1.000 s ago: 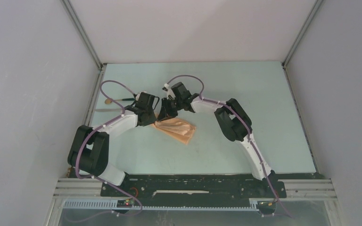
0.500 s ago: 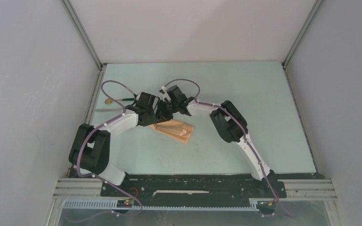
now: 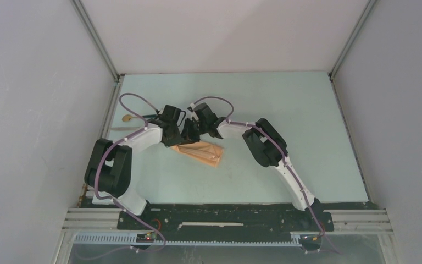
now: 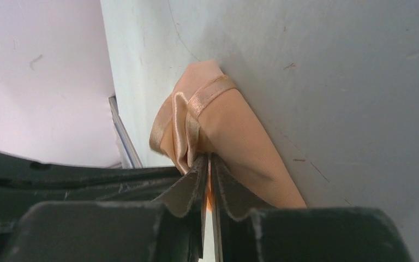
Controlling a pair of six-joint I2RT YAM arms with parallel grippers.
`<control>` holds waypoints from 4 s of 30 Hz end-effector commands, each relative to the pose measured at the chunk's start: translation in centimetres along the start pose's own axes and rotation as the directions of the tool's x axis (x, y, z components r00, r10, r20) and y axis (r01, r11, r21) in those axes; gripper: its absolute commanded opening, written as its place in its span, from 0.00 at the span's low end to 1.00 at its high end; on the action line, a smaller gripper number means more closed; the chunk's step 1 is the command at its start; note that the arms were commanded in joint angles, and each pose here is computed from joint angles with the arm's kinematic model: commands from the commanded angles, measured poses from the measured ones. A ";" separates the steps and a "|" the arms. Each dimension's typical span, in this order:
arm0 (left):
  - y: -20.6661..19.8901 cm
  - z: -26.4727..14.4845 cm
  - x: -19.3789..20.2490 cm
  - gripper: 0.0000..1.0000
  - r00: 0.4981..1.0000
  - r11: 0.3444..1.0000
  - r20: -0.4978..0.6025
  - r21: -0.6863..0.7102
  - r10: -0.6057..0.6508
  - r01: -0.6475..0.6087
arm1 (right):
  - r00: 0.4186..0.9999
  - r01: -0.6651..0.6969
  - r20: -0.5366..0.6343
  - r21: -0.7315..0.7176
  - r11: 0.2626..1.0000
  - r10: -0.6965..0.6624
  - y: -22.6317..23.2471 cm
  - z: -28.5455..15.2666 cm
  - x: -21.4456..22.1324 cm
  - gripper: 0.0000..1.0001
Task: Fold the napkin into a case and place the utensils inside
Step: Grasp the top corner of the smaller rectangle folded napkin from the folded napkin.
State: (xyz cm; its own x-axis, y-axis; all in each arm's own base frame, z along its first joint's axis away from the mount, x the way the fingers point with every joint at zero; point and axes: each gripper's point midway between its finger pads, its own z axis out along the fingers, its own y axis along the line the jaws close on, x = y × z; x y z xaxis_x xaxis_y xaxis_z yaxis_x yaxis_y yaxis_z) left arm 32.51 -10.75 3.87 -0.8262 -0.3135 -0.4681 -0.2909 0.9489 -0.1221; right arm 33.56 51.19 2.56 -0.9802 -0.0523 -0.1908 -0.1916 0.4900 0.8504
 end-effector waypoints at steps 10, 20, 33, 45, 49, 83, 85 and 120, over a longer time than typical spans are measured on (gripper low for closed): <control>0.4 -2.2 -1.8 0.00 0.991 0.993 0.101 0.083 -0.092 0.083 | 0.995 0.049 -0.070 -0.225 0.973 -0.066 2.1 -1.3 1.2 0.38; -0.2 -1.6 -0.9 0.00 0.995 0.991 0.050 0.108 -0.081 0.075 | 0.990 0.037 -0.125 -0.227 0.973 -0.067 1.7 0.6 1.6 0.17; 1.2 -0.4 -0.3 0.00 0.989 0.985 -0.011 0.088 -0.149 0.149 | 0.992 0.089 -0.085 -0.084 0.992 -0.097 0.4 3.2 3.0 0.34; 1.8 -2.4 -0.5 0.26 0.981 0.969 0.014 0.159 -0.195 0.191 | 0.990 0.091 -0.090 -0.191 0.977 -0.110 2.1 1.4 1.7 0.40; 3.0 -3.7 -0.4 0.32 0.969 0.956 0.042 0.176 -0.244 0.233 | 0.991 0.077 -0.093 -0.206 0.975 -0.098 2.4 1.3 1.6 0.34; 5.8 1.6 1.8 0.03 0.876 0.864 -0.118 0.146 -0.468 0.481 | 0.986 0.074 -0.130 -0.214 0.974 -0.103 2.8 3.1 1.1 0.18; 5.6 1.7 1.5 0.03 0.874 0.862 -0.117 0.151 -0.471 0.484 | 0.985 0.071 -0.140 -0.195 0.978 -0.100 2.3 3.5 1.7 0.18; 4.9 -2.2 -0.8 0.32 0.924 0.912 -0.084 0.148 -0.373 0.381 | 0.997 -0.051 -0.074 -0.242 0.969 0.033 2.1 0.9 -0.3 0.18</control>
State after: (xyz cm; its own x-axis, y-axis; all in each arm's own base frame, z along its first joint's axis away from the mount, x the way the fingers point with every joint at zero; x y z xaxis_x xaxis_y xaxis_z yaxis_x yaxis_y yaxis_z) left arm 29.79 -6.05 5.66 -0.6981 -0.6563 -0.2862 -0.4958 0.7315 -0.4681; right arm 33.10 53.13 3.69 -0.9859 -0.1134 -0.1228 -0.1485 0.2568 0.9550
